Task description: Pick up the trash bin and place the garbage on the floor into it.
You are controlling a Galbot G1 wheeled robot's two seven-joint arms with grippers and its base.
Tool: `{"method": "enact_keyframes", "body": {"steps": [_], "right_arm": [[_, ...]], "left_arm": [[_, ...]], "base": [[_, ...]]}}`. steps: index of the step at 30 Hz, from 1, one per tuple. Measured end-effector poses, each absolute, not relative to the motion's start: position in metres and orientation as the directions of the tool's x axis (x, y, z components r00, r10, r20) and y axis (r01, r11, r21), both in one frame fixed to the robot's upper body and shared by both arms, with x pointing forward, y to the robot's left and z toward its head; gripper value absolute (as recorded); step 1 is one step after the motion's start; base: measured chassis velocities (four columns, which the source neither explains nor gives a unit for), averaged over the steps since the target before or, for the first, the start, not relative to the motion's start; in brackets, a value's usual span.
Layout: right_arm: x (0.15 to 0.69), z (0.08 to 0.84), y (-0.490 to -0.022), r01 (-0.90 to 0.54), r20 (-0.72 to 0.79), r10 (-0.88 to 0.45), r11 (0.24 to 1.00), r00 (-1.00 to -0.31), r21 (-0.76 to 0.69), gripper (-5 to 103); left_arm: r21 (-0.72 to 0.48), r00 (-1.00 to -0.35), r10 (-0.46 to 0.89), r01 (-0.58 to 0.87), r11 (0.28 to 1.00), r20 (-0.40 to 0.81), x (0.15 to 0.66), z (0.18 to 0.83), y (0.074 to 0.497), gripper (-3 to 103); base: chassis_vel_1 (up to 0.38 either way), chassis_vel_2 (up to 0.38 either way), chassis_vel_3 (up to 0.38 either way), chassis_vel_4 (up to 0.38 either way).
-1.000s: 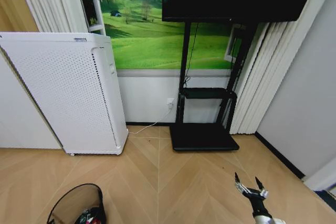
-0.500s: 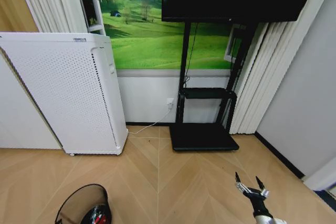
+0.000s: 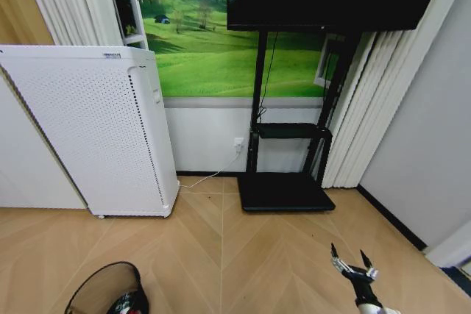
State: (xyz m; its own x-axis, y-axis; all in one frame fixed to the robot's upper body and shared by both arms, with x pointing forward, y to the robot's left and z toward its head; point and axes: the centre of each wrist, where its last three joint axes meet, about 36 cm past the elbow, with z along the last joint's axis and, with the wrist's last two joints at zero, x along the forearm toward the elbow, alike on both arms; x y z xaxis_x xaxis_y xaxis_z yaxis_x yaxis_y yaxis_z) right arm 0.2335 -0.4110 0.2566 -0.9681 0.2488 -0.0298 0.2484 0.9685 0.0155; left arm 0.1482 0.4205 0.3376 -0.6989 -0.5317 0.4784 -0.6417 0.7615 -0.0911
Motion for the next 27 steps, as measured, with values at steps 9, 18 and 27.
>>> {"method": "enact_keyframes", "body": {"steps": [9, 18, 27], "right_arm": [[0.234, 0.251, -0.41, 0.245, -0.025, 0.246, 0.969, -0.969, 0.014, 100], [0.226, 0.25, -0.407, 0.181, -0.011, 0.181, 0.983, -0.983, -0.006, 100], [0.191, 0.303, -0.383, 0.017, -0.037, 0.016, 0.999, -0.999, -0.028, 100]], "left_arm": [[-0.014, -0.857, -0.446, -0.465, 0.885, 0.258, 0.144, 0.346, 0.427, 90], [0.096, -0.982, -0.179, -0.185, 0.978, -0.066, 0.152, 0.433, 0.406, 100], [0.101, -0.976, 0.051, 0.031, 0.994, -0.211, 0.19, 0.509, 0.332, 100]], "base": [[0.0, 0.0, 0.0, 0.0], [0.0, 0.0, 0.0, 0.0], [0.0, 0.0, 0.0, 0.0]]}}
